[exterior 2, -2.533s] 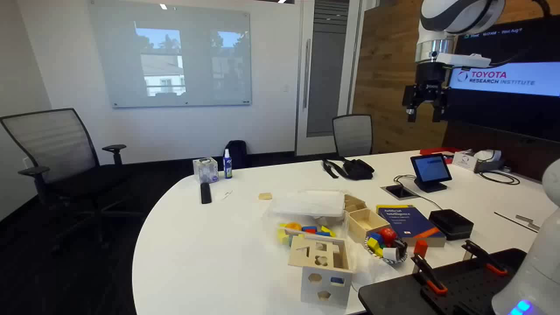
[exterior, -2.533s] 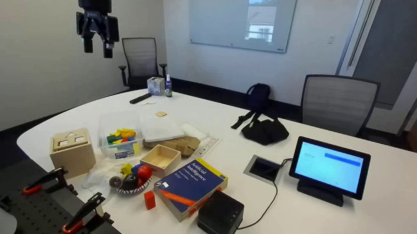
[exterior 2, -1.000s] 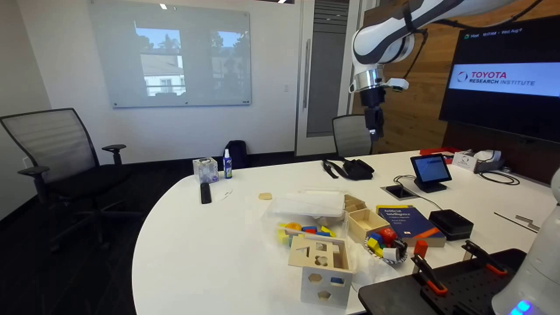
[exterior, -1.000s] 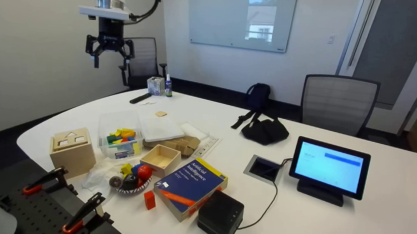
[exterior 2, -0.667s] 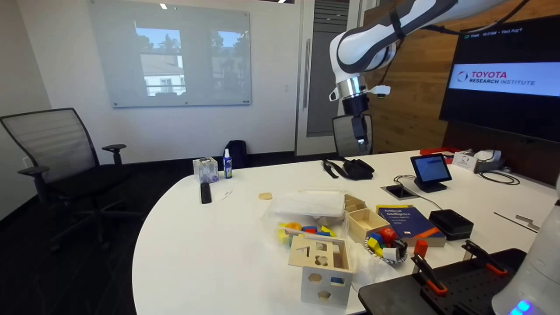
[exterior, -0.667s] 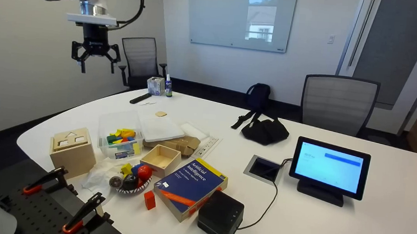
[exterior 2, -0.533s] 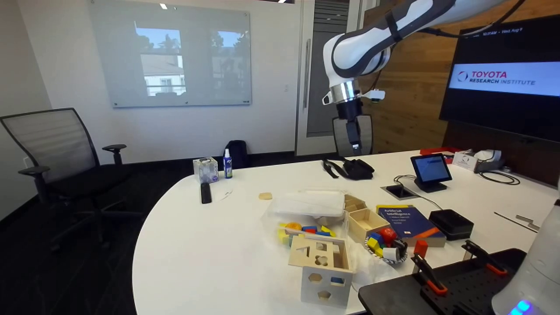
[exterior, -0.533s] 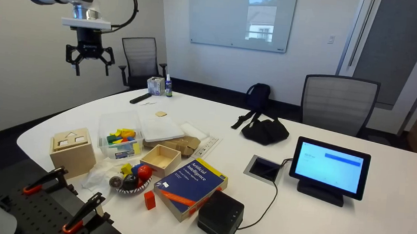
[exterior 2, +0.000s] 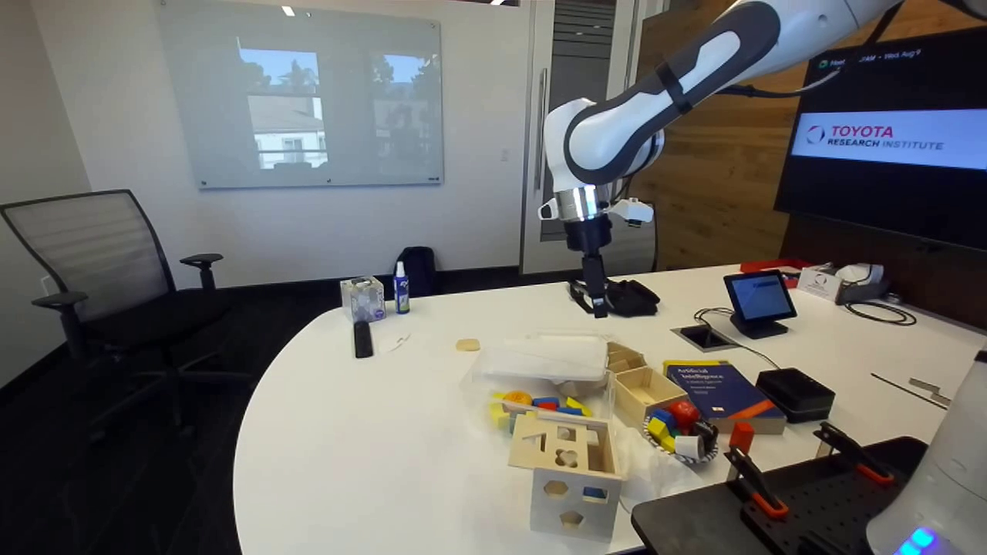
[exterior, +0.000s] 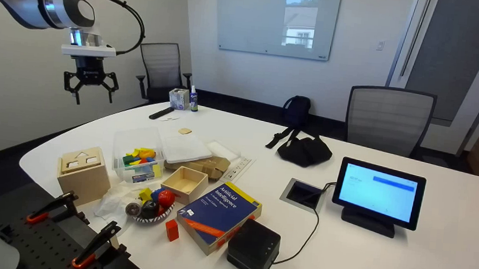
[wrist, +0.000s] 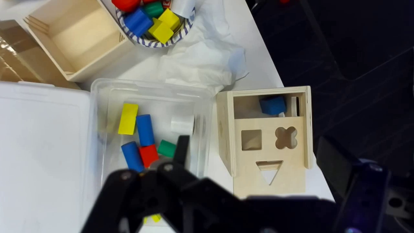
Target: Fully open the cube-shaped wooden object
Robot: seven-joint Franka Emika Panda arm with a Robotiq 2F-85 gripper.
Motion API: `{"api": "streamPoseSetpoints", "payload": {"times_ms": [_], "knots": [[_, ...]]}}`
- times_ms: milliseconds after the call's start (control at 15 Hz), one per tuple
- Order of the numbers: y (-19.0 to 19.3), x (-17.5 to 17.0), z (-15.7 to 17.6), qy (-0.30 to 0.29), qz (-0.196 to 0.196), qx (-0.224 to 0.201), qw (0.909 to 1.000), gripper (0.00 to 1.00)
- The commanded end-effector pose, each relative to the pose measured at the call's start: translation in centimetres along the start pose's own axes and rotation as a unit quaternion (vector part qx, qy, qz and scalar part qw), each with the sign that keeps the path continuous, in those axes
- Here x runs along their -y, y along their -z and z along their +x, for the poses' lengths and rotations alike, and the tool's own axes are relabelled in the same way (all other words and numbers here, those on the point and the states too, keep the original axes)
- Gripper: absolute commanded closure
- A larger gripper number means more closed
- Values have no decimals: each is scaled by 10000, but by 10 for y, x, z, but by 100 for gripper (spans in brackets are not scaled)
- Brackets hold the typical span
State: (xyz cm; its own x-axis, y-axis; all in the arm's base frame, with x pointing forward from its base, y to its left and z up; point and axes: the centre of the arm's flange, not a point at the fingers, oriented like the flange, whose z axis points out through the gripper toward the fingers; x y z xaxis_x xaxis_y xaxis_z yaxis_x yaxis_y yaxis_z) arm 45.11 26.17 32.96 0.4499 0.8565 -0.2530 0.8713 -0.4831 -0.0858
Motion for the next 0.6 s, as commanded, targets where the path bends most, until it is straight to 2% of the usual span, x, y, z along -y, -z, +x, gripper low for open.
{"api": "streamPoseSetpoints", "payload": {"times_ms": [0,400,533], "knots": [[-2,0,0,1,11,10,10000,0],[-1,0,0,-2,11,8,10000,0],[-8,7,4,102,-113,50,9999,0]]}}
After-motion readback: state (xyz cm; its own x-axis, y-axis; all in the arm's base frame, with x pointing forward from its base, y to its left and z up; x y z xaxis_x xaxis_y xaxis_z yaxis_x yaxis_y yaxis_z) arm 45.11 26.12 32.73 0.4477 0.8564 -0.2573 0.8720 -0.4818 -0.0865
